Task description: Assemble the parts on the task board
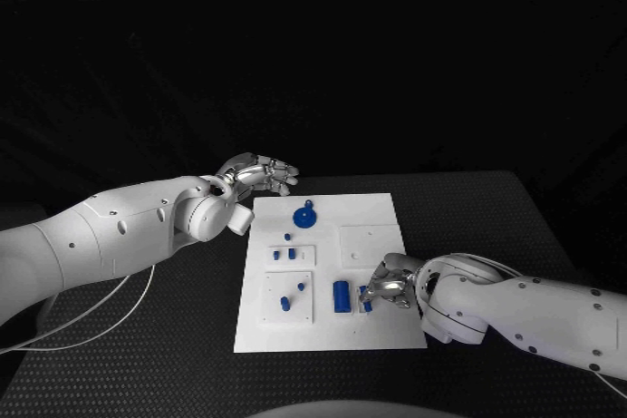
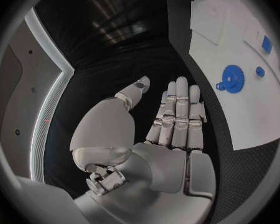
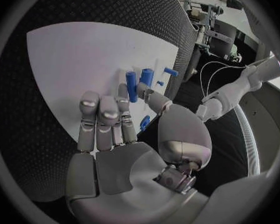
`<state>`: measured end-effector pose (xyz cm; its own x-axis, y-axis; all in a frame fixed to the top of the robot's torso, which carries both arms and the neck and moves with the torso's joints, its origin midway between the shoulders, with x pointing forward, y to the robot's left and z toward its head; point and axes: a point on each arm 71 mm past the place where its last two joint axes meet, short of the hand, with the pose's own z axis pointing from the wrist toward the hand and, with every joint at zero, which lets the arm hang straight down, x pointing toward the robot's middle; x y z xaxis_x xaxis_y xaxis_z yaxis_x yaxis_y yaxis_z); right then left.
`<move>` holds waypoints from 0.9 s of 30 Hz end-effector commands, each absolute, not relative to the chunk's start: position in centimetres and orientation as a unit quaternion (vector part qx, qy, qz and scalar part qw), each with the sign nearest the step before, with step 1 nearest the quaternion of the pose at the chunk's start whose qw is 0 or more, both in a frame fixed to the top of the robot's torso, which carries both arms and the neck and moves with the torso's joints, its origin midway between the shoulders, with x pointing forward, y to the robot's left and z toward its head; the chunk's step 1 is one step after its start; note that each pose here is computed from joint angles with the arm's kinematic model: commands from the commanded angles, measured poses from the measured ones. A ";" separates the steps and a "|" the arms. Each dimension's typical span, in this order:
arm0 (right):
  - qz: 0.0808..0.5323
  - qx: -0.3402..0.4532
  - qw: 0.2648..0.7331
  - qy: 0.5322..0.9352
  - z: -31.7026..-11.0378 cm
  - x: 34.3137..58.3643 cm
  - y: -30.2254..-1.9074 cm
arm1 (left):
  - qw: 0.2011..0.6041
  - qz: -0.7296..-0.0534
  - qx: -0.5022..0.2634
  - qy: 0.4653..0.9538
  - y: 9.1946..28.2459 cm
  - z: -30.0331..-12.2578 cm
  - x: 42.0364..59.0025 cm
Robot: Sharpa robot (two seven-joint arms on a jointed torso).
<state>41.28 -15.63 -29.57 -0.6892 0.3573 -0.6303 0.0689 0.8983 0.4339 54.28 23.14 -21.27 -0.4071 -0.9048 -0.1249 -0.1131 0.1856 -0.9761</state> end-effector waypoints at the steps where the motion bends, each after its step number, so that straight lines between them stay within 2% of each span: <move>1: 0.193 0.120 0.372 0.900 -29.7 41.4 -15.4 | 0.382 -0.517 -0.376 0.667 22.8 -21.2 54.2; 27: 0.178 0.100 0.369 0.907 -29.9 41.3 -15.5 | 0.381 -0.517 -0.375 0.668 22.8 -21.2 54.2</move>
